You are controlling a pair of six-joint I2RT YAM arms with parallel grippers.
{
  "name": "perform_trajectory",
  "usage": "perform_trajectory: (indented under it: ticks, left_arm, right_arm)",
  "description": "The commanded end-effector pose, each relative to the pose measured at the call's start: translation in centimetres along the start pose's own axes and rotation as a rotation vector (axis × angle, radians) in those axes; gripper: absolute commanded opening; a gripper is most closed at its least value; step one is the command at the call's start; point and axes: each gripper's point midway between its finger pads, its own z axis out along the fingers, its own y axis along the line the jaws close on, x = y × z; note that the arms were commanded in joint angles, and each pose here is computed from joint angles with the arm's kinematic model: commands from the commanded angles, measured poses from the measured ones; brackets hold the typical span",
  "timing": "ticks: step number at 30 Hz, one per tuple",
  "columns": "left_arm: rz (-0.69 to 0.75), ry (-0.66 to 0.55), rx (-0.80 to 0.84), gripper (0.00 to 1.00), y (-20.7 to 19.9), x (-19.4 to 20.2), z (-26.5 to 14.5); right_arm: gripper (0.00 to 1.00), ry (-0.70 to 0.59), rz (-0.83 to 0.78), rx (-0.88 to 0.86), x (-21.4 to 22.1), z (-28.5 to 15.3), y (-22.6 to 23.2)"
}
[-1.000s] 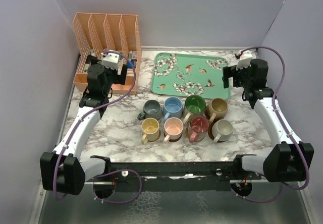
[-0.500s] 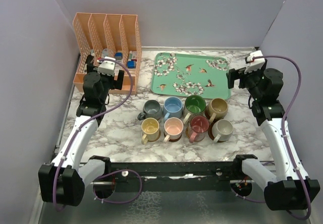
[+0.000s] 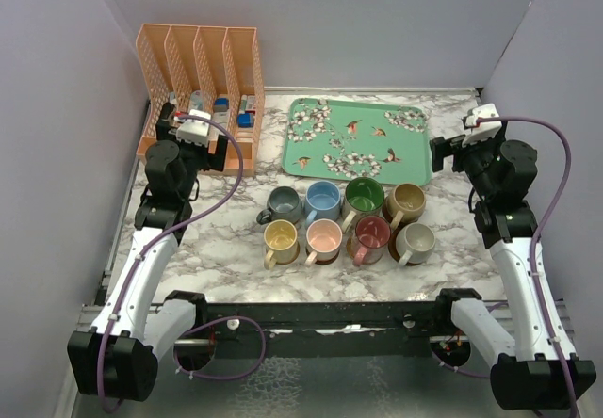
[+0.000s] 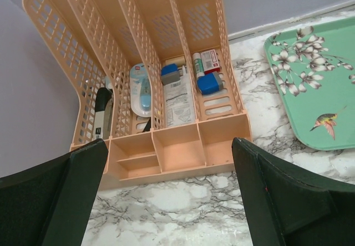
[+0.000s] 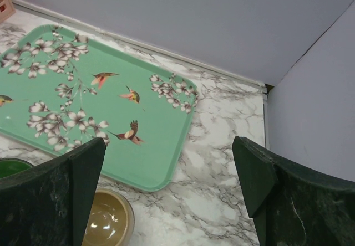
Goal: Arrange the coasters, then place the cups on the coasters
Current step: Reset both arms
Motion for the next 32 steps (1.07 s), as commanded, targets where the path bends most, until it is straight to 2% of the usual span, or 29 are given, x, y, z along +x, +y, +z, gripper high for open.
perform_trajectory:
  ticks: [1,32]
  left_arm:
    - [-0.012,-0.03,0.052,0.99,-0.7,-1.25,-0.34]
    - [-0.004,-0.005,0.057,0.99,-0.71,-0.66,-0.17]
  right_arm:
    - [1.0,0.005,-0.025,0.051,0.08,-0.49,-1.08]
    - [0.98,0.019,-0.028,0.03,0.32,-0.35,-0.76]
